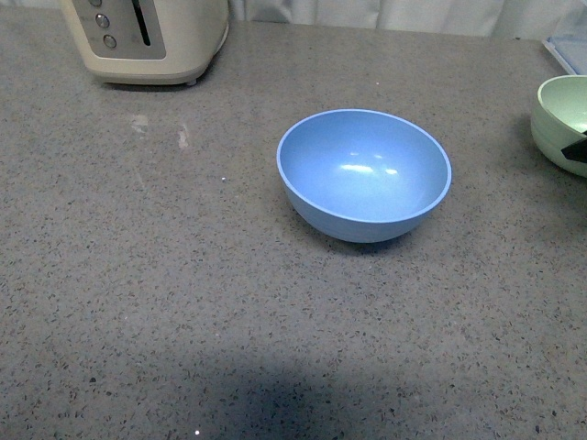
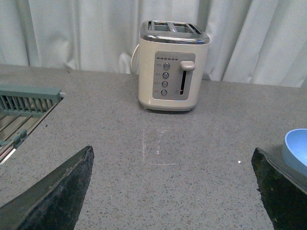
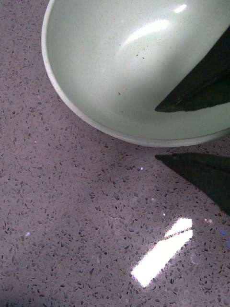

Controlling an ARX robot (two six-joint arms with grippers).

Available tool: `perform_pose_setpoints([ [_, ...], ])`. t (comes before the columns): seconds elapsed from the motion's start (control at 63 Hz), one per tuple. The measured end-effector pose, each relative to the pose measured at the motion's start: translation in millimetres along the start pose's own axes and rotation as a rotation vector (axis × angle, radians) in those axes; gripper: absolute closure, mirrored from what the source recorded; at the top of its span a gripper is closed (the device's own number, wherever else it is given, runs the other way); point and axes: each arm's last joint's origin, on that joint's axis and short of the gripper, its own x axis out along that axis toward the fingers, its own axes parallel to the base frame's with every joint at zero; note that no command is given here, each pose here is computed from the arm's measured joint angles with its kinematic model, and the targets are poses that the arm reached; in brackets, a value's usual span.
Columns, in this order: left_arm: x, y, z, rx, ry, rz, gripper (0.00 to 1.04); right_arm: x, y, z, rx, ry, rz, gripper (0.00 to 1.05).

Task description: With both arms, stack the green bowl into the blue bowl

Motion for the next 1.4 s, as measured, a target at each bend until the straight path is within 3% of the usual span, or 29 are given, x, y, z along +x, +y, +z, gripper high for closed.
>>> perform_pose_setpoints([
  [0.175,0.0,0.0,0.0,0.0,0.0,0.0,0.06,0.2,0.1,0.2,-0.014,0.012,-0.008,1.04],
  [0.349,0.0,0.0,0.0,0.0,0.0,0.0,0.06,-5.6,2.4,8.7,-0.04,-0.013,-0.005,1.03],
  [0.54,0.0,0.0,0.1,0.0,0.0,0.0,0.06,-38.1,12.6,59.4,-0.108,-0.164,0.007,1.03],
  [0.667,0.0,0.0,0.0,0.0,0.0,0.0,0.06,-56.6,39.3,96.7,-0.182,-0.262,0.025,1.03],
  [0.825,0.0,0.0,0.0,0.0,0.0,0.0,0.06,-55.0,85.8,119.4,-0.248,-0.299,0.14,1.03],
  [1.095,0.0,0.0,0.0,0.0,0.0,0.0,0.06,-44.2,138.1,117.4,-0.275,-0.259,0.273,1.03],
  [1.397,0.0,0.0,0.0,0.0,0.0,0.0,0.06,-39.4,162.3,97.3,-0.282,-0.191,0.345,1.03],
])
